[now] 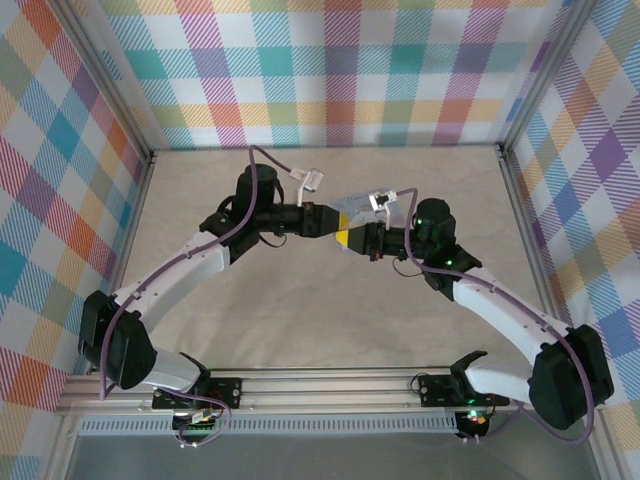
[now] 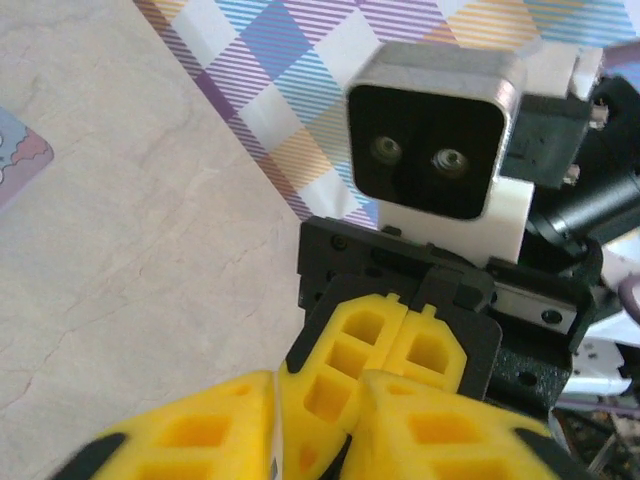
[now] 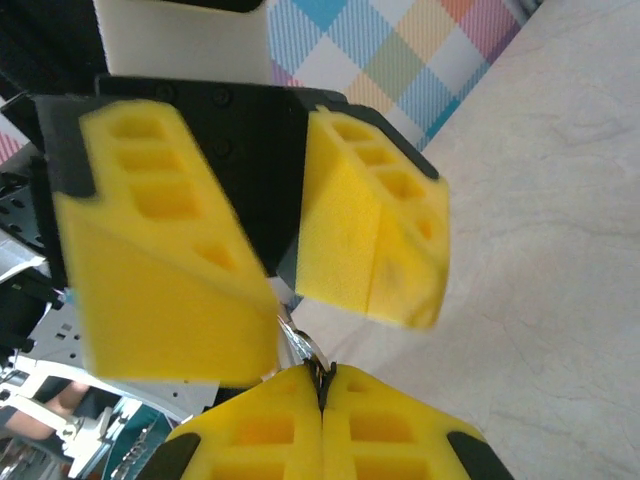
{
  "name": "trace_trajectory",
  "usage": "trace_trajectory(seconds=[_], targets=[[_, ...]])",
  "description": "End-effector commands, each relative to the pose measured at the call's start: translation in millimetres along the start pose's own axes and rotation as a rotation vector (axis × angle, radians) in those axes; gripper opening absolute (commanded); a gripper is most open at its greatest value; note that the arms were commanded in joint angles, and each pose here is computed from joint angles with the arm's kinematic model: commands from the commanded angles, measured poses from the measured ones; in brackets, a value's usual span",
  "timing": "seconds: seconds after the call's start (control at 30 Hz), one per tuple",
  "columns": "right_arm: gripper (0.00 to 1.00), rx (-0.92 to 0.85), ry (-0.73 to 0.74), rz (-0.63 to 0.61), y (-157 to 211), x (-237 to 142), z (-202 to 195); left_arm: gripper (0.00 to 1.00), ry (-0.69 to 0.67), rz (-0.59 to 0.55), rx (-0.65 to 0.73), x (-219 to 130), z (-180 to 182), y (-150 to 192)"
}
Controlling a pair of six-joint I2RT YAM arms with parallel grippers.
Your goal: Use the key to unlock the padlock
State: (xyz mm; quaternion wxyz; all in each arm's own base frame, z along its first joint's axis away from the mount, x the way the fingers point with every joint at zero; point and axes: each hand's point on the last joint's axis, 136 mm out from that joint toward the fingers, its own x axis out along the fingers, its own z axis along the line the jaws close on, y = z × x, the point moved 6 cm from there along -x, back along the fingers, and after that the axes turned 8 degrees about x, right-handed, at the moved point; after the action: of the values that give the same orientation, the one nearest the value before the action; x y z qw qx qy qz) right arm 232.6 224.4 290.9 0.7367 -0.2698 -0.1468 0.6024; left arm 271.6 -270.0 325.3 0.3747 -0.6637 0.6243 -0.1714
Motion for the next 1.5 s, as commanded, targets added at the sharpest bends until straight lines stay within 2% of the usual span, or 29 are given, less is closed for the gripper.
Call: trace_trajectory(seconds=[0.0, 0.1, 0.23, 0.37, 0.57, 0.7, 0.8, 1.1, 1.27, 1.47], targets=[[0.0, 0.015, 0.037, -0.032, 5.8, -4.1, -4.6, 0.52, -0.025, -0.125, 0.008, -17.2, -7.8, -17.4], [0.0, 0.05, 0.058, -0.082, 5.7, -7.3, -9.1, 0.63, -0.066, -0.204, -0.02, -24.9, -4.8, -19.5], [0.0, 0.107, 0.051, -0.183, -1.3, -11.1, -10.0, 0.67, -0.051, -0.276, -0.059, -27.4, -2.0, -15.3], [0.0, 0.132, 0.009, -0.232, -9.6, -12.2, -2.8, 0.69, -0.066, -0.27, -0.062, -21.0, 1.2, -7.1], [0.0, 0.139, -0.003, -0.232, -14.8, -8.4, 4.0, 0.67, -0.05, -0.241, -0.066, -4.9, 1.3, -3.5], [0.0, 0.166, 0.003, -0.231, -13.6, -3.7, -0.5, 0.59, -0.035, -0.234, -0.065, 1.1, -0.5, -3.2], [0.0, 0.181, -0.005, -0.234, -13.7, 0.5, -2.4, 0.48, -0.029, -0.227, -0.064, 3.8, -0.8, -2.6], [0.0, 0.19, 0.007, -0.216, -10.3, 5.2, -6.7, 0.01, -0.052, -0.227, -0.066, 4.1, 2.1, -1.5], [0.14, 0.148, 0.066, -0.202, -1.4, -3.0, -9.5, 0.0, -0.06, -0.218, -0.053, 2.4, 0.7, -0.1], [0.29, 0.125, 0.057, -0.188, 1.1, -9.1, -5.1, 0.0, -0.041, -0.197, -0.032, 2.1, -3.7, 0.3]])
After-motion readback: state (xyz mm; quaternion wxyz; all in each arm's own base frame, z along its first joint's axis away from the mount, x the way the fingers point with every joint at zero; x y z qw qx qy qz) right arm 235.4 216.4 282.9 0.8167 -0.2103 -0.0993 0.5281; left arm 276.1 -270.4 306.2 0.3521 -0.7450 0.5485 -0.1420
